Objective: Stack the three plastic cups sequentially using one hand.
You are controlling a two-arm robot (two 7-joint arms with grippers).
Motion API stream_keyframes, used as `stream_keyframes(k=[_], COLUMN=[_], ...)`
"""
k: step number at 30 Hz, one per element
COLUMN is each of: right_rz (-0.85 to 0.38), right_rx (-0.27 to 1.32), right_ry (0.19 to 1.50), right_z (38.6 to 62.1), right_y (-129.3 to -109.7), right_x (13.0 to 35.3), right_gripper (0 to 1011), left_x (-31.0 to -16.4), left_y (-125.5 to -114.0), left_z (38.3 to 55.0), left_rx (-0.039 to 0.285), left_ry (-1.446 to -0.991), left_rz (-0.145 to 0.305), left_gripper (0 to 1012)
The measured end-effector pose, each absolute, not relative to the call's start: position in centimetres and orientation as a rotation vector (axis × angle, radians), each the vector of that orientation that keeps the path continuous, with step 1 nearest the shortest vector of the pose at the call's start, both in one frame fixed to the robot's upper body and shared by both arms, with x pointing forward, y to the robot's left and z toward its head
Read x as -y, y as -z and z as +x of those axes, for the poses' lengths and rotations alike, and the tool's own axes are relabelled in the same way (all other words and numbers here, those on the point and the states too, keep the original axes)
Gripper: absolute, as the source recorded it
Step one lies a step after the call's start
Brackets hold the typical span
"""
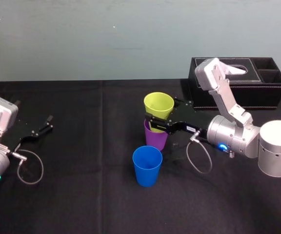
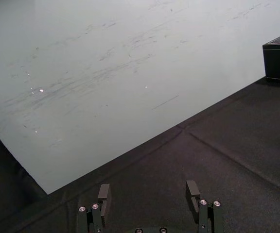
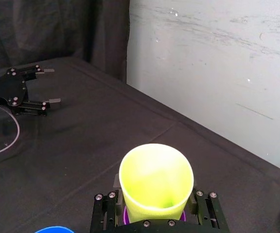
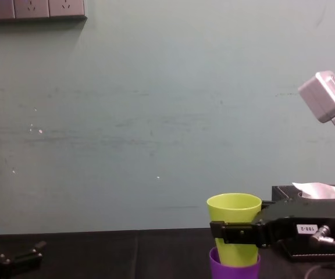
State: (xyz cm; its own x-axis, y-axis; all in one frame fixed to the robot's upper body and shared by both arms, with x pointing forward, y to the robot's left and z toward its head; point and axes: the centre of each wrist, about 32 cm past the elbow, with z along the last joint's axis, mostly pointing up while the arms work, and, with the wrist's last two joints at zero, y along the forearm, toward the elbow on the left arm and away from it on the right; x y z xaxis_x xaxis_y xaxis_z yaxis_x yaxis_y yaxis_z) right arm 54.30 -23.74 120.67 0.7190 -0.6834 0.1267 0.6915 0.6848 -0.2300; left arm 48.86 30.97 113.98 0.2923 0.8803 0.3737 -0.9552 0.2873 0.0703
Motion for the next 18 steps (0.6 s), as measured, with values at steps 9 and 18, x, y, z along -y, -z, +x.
stream_keyframes(k=[9, 18], right_rz=[-0.28, -0.279], right_rx=[0.023, 0.017], right_ry=[0.766, 0.761], right_z=[54.5, 54.7], right_y=[-119.7, -119.5], right_x=[23.6, 23.6], right_gripper=[734, 734], left_x=[-31.0, -31.0], left_y=[-114.0, -114.0], left_z=[48.9, 48.9], left_rx=[0.285, 0.285], left_ry=[-1.248, -1.248], left_rz=[0.304, 0.304], left_gripper=[1010, 1010])
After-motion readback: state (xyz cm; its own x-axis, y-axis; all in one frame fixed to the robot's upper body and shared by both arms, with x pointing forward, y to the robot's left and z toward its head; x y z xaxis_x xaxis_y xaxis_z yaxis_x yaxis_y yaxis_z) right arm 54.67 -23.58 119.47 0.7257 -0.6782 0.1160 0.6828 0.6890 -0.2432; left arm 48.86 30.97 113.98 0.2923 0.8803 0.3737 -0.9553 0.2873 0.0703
